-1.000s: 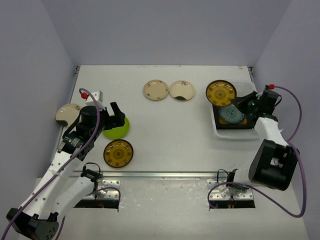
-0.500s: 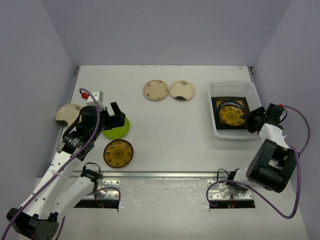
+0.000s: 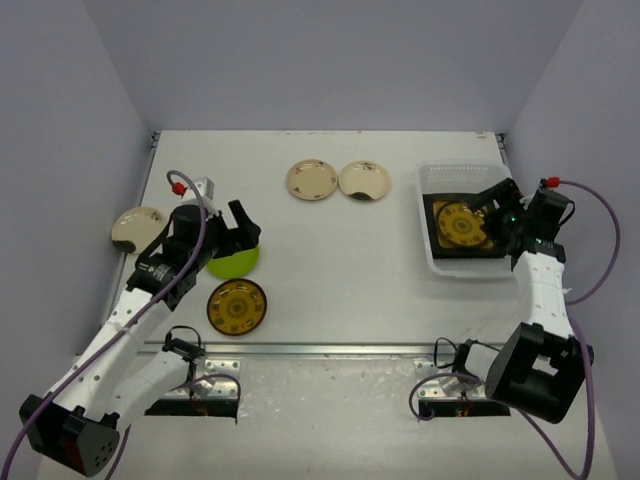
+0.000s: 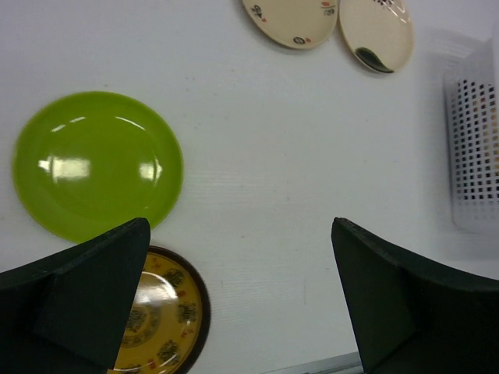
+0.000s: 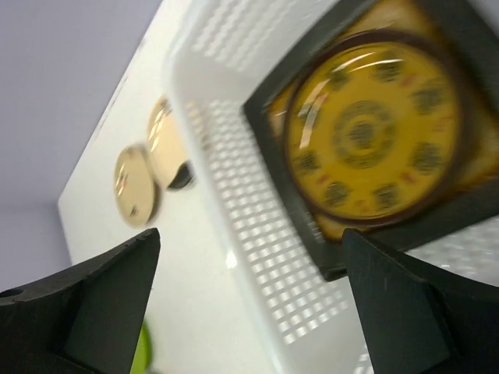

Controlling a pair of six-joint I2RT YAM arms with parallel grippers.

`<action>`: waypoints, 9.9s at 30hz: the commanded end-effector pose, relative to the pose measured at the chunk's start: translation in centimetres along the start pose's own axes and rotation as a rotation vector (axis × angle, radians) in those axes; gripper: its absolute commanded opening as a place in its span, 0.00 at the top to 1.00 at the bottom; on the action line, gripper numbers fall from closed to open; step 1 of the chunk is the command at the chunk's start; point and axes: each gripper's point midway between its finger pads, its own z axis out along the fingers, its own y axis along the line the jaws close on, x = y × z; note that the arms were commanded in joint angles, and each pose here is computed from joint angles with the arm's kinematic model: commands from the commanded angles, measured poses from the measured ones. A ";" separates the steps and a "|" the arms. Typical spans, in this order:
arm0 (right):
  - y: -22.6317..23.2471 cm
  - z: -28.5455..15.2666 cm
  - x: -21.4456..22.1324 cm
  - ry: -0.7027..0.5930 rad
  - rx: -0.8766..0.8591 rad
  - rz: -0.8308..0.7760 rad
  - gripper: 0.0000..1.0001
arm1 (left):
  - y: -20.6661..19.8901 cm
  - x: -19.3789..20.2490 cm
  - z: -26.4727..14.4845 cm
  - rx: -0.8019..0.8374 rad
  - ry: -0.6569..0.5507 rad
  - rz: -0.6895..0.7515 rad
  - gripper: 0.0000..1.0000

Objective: Place the plates into the plastic bin on the countertop

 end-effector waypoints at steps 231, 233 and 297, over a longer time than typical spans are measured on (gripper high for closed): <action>2.6 0.6 4.7 0.172 -0.259 0.078 1.00 | -14.5 -1.1 3.6 0.317 -0.031 -0.105 0.00; -0.6 1.2 2.5 0.074 -0.117 0.135 1.00 | -13.6 -1.9 1.7 0.325 -0.075 -0.110 0.00; 10.3 -3.8 12.4 0.419 -0.636 -0.191 0.01 | 36.0 0.8 9.9 -1.309 -0.278 -1.052 0.01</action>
